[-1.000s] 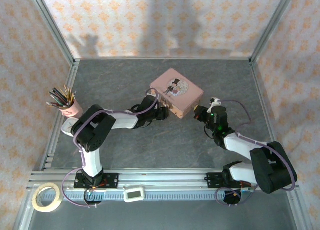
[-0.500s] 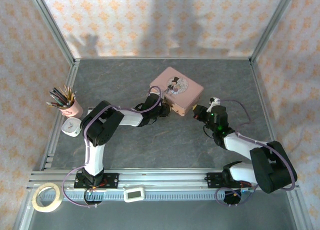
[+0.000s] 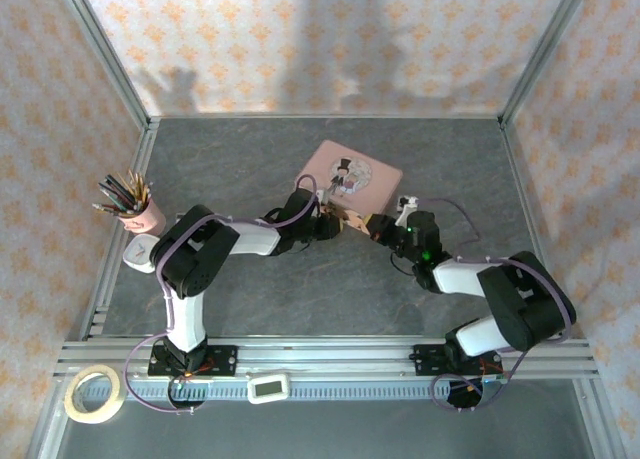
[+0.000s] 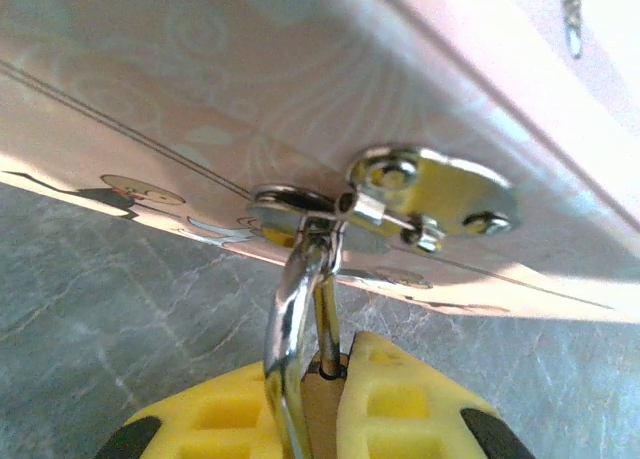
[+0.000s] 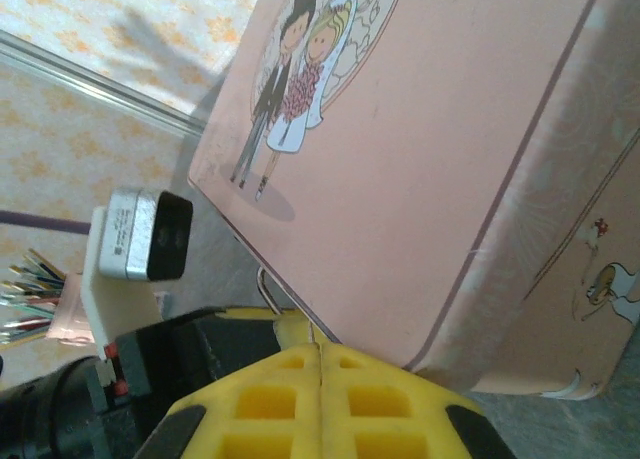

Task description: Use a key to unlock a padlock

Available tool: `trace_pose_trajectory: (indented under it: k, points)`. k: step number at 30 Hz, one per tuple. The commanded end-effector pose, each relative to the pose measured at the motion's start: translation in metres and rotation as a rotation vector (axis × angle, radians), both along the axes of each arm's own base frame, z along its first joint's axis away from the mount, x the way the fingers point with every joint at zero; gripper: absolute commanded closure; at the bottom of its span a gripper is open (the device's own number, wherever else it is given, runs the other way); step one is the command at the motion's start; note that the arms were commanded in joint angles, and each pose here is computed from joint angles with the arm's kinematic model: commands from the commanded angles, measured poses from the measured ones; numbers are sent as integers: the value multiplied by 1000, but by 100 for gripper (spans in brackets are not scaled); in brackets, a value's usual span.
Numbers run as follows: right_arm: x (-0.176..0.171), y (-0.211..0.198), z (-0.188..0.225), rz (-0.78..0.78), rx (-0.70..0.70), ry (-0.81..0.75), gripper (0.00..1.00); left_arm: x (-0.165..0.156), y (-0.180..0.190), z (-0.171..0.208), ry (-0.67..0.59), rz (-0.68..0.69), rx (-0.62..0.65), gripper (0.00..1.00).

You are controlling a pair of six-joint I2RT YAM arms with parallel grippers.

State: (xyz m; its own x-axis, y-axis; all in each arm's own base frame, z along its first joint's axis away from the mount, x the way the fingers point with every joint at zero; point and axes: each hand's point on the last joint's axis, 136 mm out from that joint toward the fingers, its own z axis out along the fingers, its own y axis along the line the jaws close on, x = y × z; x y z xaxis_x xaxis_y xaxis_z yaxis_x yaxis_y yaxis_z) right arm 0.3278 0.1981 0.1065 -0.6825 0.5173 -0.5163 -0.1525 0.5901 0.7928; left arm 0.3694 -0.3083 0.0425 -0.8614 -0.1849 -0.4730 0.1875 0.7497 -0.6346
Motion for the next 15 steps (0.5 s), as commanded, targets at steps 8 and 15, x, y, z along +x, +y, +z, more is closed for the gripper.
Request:
trace_pose_trajectory:
  k: [8,15]
  points:
    - [19,3,8,-32,13,-41,100,-27,-24,37,95,-105,-244,100]
    - [37,1,14,-36,-28,-79,100,-31,-32,67,149,-87,-481,100]
